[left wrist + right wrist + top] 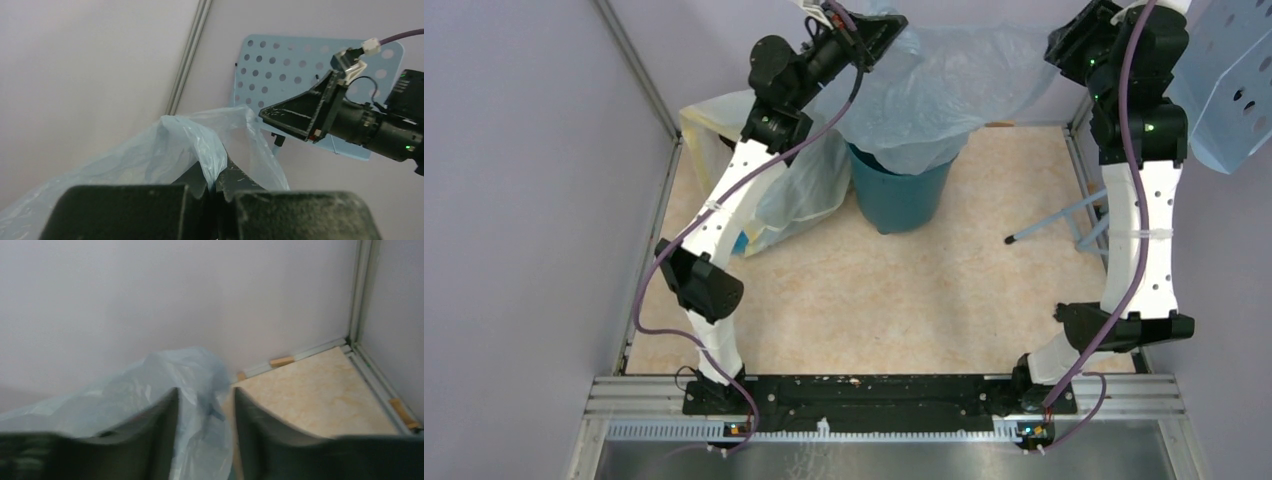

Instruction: Put the trash bags into the trash bin

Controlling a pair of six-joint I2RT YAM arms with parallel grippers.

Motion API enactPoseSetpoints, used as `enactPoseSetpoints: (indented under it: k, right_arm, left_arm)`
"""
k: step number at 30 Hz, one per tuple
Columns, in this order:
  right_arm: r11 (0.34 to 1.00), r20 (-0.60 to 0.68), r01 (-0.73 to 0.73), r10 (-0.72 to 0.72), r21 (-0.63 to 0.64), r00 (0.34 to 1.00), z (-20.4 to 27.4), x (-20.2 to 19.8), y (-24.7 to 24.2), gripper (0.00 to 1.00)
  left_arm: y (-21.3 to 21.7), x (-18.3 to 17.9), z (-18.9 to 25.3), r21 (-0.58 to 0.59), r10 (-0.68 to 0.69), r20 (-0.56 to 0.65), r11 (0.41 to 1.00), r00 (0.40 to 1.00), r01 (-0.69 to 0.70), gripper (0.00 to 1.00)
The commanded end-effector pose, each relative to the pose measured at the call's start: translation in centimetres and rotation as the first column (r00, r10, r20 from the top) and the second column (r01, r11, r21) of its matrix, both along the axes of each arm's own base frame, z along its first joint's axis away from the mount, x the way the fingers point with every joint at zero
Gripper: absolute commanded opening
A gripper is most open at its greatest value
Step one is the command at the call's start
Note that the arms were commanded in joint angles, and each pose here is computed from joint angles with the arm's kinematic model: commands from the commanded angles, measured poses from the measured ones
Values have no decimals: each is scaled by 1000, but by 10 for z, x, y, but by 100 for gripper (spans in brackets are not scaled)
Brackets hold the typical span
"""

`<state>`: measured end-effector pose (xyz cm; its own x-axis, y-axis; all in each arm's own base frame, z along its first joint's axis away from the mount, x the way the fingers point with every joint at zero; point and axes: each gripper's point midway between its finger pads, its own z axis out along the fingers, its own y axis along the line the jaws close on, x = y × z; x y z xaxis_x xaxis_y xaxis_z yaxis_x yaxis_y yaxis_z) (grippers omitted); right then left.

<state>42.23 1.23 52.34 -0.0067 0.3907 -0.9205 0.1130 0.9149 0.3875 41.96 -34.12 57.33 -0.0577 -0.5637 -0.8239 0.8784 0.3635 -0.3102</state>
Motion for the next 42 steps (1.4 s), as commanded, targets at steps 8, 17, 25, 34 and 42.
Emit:
enactPoseSetpoints:
  k: [8,17,25,34,42]
  right_arm:
    - [876,120,-442,468,-194,876,53,-71,82,65]
    - [640,151,-735,768,-226,622,43,-99,176,61]
    - [579,119,-761,812,-293,572,30,-70,218,69]
    - [572,112,-748,813,-335,572,15,-53,245,43]
    - [668,71,-693,732,-271,677,-4,-38,230,0]
  left_arm:
    - [-3,-14,16,-42,-81,-67,996,994,79,0]
    - [7,-35,28,-50,-102,-101,994,990,97,0]
    - [6,-57,24,-95,-213,-202,976,956,197,0]
    - [2,-65,18,-129,-291,-270,955,918,265,0]
    - [36,-53,13,-37,-138,-265,990,954,133,66]
